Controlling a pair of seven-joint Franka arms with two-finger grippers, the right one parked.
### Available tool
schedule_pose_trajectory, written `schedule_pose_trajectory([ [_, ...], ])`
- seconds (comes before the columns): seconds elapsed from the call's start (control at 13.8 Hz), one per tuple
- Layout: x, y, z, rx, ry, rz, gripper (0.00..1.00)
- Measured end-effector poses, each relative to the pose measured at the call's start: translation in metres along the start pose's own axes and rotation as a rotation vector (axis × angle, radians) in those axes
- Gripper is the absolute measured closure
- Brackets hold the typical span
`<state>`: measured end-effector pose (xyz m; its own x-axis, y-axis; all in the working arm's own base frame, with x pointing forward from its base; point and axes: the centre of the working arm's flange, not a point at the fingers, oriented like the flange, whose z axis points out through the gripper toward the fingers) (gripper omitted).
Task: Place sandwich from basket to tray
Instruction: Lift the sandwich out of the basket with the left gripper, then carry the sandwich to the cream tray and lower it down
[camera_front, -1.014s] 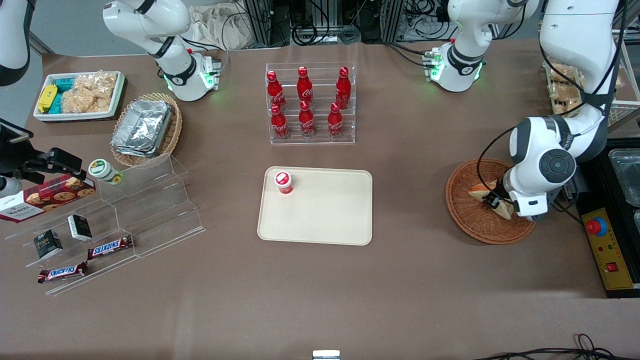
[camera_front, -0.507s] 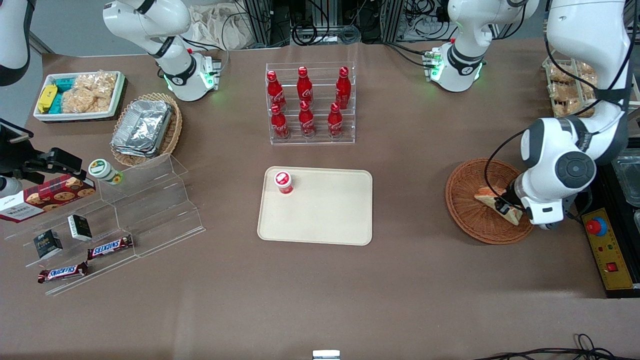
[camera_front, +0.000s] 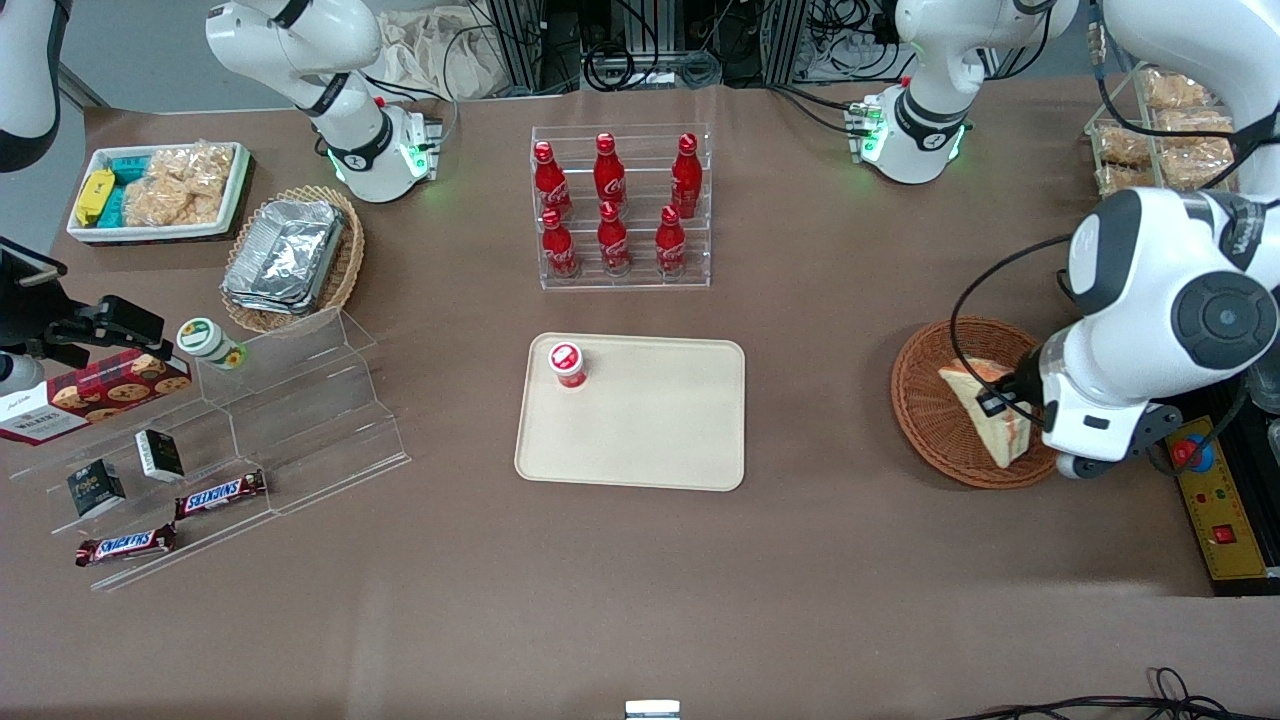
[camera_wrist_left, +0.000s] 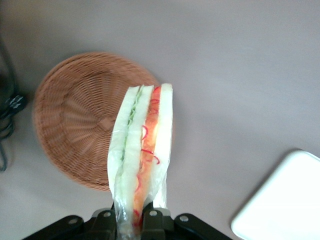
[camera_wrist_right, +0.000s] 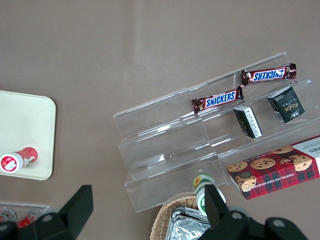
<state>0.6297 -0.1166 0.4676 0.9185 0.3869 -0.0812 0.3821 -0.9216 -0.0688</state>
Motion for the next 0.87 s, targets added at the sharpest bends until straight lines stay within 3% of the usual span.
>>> schedule_pose_trajectory([
  [0.22,-0.038,0.084,0.005,-0.038,-0.017,0.155,0.83],
  [0.58,-0.092,0.217,0.112,-0.093,-0.043,0.241,0.83],
  [0.87,-0.128,0.264,0.183,-0.063,-0.105,0.299,0.83],
])
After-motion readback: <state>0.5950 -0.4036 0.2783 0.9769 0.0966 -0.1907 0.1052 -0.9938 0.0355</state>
